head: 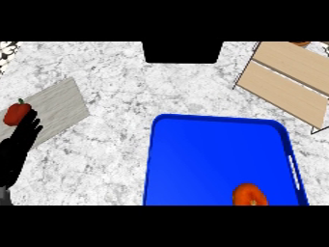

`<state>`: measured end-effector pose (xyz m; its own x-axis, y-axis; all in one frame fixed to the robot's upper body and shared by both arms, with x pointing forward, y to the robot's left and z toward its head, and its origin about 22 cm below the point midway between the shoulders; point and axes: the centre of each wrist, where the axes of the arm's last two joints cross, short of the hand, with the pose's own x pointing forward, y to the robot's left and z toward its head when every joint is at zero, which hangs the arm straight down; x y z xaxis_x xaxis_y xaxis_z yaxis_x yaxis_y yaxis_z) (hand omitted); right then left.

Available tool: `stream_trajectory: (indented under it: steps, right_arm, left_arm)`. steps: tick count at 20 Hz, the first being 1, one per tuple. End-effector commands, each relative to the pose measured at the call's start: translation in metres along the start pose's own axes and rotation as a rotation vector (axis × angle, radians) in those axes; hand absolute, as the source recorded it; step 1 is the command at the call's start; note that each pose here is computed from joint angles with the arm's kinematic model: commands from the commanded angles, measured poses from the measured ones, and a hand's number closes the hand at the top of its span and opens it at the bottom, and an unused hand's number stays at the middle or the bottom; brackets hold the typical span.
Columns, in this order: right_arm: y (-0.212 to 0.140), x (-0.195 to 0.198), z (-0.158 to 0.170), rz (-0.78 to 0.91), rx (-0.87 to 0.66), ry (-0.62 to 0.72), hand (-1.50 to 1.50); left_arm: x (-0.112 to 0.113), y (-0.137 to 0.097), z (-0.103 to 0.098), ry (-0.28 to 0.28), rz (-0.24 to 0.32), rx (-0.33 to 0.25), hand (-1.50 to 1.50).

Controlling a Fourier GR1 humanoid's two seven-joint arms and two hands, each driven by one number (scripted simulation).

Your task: Pick the pear from the tray and place it in the tiered shelf

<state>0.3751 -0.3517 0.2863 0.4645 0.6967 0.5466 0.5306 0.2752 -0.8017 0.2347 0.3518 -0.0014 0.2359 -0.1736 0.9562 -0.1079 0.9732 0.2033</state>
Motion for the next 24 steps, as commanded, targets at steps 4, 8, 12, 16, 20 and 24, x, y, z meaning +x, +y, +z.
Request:
stream_trajectory:
  steps: [4,8,12,16,20,24]
  right_arm:
    - [-0.009,-0.008,-0.011,-0.261,0.009,0.068,-1.50]
    - [-0.037,-0.023,-0.005,-0.362,0.027,0.060,-1.50]
    - [-0.081,-0.018,0.013,-0.495,-0.004,0.037,-1.50]
    - [-0.129,-0.037,0.027,-0.562,-0.059,0.004,-1.50]
    - [-0.190,-0.074,0.049,-0.534,-0.125,0.048,-1.50]
    - [-0.249,-0.103,0.067,-0.534,-0.172,0.099,-1.50]
  left_arm:
    - [0.003,-0.017,-0.007,-0.002,0.012,0.003,0.00]
    - [-0.002,-0.005,0.007,0.024,0.001,-0.012,0.00]
    - [0.008,0.010,0.001,0.007,-0.021,0.035,0.00]
    - [0.006,-0.006,-0.005,0.022,-0.001,0.013,0.00]
    - [-0.004,-0.005,0.015,0.018,0.003,0.044,0.00]
    - [-0.017,-0.003,0.013,0.032,0.009,0.035,0.00]
